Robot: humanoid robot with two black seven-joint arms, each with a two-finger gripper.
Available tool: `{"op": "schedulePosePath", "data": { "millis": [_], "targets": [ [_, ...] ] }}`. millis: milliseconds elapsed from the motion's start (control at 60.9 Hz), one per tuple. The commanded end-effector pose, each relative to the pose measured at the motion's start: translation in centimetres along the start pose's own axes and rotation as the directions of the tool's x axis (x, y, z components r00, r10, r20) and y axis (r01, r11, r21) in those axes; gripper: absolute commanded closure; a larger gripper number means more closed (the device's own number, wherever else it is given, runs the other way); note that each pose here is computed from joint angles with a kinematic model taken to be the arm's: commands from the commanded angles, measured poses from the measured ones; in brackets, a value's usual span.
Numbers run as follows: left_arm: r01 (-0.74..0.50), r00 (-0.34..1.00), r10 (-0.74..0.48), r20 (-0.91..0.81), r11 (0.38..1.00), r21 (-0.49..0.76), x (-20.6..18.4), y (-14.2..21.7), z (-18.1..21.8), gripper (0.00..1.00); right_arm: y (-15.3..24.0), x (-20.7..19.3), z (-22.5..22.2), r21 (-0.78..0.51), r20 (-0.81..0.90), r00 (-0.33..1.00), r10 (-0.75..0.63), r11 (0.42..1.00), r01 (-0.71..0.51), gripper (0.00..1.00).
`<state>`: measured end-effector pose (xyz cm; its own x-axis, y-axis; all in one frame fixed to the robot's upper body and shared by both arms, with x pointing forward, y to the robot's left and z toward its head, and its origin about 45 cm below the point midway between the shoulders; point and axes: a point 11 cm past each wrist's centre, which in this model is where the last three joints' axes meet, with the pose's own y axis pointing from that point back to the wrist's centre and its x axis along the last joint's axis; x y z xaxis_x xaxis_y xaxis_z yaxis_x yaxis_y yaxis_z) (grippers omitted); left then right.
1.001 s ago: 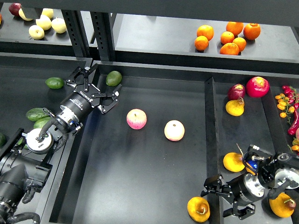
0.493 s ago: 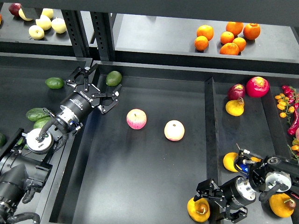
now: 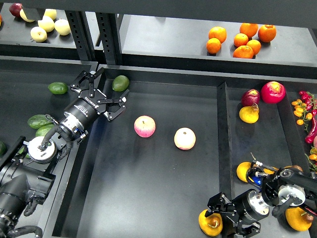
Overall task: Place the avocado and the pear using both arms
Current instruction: 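Lower the right gripper and close it on the yellow pear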
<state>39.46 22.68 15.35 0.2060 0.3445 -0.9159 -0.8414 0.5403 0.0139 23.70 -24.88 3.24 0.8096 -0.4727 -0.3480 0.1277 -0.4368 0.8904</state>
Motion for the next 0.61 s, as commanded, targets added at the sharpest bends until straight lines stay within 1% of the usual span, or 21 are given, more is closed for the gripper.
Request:
{"op": "schedulePosePath", "data": {
  "millis": [0, 148, 164, 328, 361, 427, 493, 591],
  "targets": [
    [0.0, 1.0, 0.0, 0.001, 1.0, 0.001, 0.0, 0.0, -0.01, 0.01, -0.03, 0.13, -0.11, 0.002, 0.002, 1.0, 0.003, 1.0, -0.003, 0.2],
    [0.0, 1.0, 0.0, 0.0, 1.0, 0.0, 0.0, 0.0, 0.0, 0.01, -0.15, 0.06, -0.29, 0.005, 0.001, 1.0, 0.001, 1.0, -0.001, 0.27],
    [0.0, 1.0, 0.0, 0.0, 1.0, 0.0, 0.0, 0.0, 0.0, 0.01, -0.25, 0.0, -0.45, 0.007, 0.0, 1.0, -0.001, 1.0, 0.001, 0.31],
    [0.0, 1.0, 0.0, 0.0, 1.0, 0.0, 0.0, 0.0, 0.0, 0.01, -0.33, 0.01, -0.55, 0.009, 0.0, 1.0, 0.0, 1.0, 0.0, 0.41],
    [0.0, 1.0, 0.0, 0.0, 1.0, 0.0, 0.0, 0.0, 0.0, 0.01, -0.31, 0.03, -0.59, 0.01, 0.001, 1.0, 0.0, 1.0, 0.0, 0.46],
    [0.0, 1.0, 0.0, 0.0, 1.0, 0.0, 0.0, 0.0, 0.0, 0.01, -0.34, 0.03, -0.5, 0.009, 0.003, 1.0, 0.0, 1.0, 0.0, 0.52],
    [0.001, 1.0, -0.001, 0.001, 1.0, 0.0, -0.05, -0.01, 0.01, 0.01, -0.41, 0.09, -0.29, 0.014, 0.016, 1.0, 0.001, 1.0, -0.001, 0.61],
    [0.001, 1.0, -0.001, 0.001, 1.0, 0.0, -0.05, -0.01, 0.01, 0.01, -0.38, 0.2, -0.58, 0.037, 0.032, 0.999, 0.002, 0.999, -0.003, 0.71]
  ]
}}
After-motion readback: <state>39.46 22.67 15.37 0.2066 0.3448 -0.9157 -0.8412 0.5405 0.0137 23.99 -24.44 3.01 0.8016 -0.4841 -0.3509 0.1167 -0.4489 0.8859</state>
